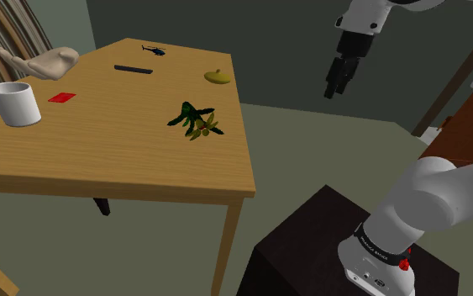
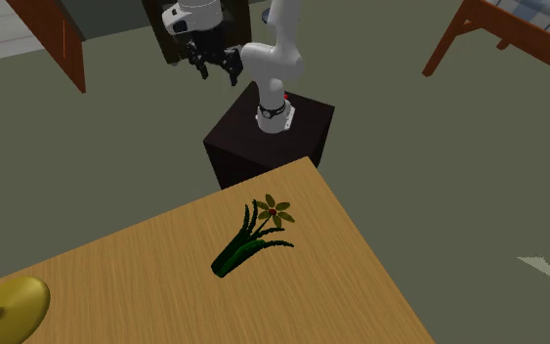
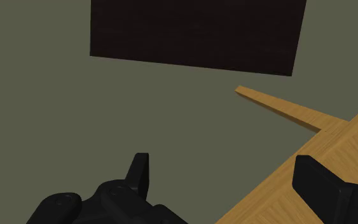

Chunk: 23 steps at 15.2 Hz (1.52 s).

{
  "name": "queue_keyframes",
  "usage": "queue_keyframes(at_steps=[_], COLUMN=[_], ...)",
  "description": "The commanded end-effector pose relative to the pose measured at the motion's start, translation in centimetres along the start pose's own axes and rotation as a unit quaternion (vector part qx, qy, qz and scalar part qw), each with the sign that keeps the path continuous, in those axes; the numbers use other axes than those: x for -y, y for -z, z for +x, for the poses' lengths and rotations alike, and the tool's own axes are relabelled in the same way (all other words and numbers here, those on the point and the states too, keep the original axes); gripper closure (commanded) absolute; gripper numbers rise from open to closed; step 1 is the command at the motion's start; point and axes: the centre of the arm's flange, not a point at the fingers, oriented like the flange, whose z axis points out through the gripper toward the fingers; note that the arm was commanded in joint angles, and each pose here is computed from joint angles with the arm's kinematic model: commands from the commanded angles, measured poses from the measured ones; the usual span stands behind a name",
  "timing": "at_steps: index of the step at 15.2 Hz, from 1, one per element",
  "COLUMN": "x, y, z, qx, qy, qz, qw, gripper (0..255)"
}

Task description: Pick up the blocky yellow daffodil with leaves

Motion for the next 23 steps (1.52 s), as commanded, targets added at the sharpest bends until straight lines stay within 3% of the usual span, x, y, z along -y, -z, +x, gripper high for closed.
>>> queue_keyframes(at_steps=[1,23], x=[0.0,16.9], y=[0.0,-5.7], z=[0.0,23.0], qx=[0.000,-0.006], qy=[0.000,0.031], qz=[0.000,-0.013], qw=[1.0000,0.9994], gripper=[0,0])
